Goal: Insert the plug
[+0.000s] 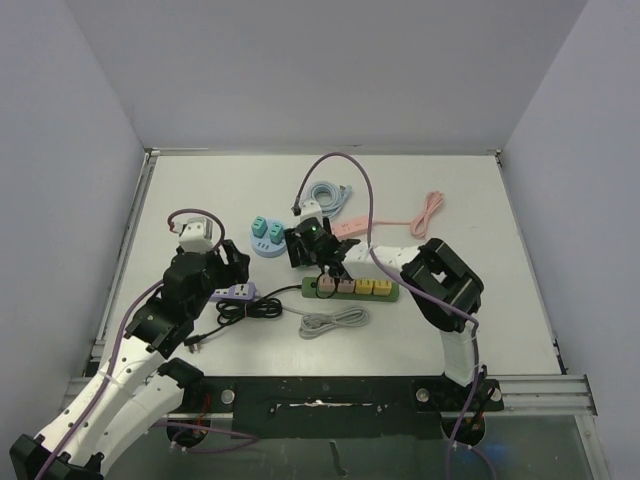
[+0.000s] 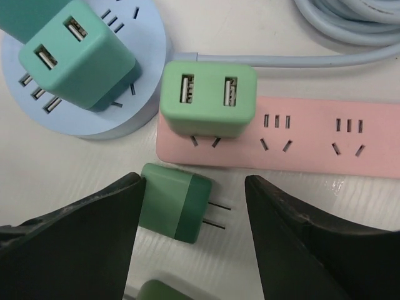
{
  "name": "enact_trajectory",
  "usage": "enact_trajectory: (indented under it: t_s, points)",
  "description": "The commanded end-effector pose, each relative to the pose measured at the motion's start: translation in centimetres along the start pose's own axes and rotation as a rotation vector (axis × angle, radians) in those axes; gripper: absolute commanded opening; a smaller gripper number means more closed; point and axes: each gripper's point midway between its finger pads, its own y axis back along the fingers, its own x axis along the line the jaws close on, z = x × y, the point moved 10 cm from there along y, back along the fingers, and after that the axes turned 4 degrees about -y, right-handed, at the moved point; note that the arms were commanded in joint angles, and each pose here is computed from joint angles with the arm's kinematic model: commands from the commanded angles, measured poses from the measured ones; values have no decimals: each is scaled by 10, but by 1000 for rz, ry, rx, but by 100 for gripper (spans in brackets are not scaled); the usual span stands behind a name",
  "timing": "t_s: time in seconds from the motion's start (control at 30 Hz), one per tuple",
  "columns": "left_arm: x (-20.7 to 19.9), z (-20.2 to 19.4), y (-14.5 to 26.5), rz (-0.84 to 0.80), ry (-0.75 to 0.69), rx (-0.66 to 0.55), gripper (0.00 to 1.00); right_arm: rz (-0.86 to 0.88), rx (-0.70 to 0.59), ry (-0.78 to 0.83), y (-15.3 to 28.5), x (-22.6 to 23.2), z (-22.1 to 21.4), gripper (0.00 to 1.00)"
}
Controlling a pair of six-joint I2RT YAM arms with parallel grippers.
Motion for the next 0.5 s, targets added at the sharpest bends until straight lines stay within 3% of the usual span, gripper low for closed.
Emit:
enact_trajectory:
  t_s: [0.0, 0.23, 0.47]
  points:
    - [-5, 12, -1, -33, 27, -57, 68, -7, 150, -29, 14, -13, 20, 68]
    - [-4, 11, -2, -33, 24, -52, 68, -3, 137, -34, 24, -22, 66, 73]
    - [-4, 11, -3, -31, 25, -47, 68, 61, 157, -9, 21, -11, 85, 75]
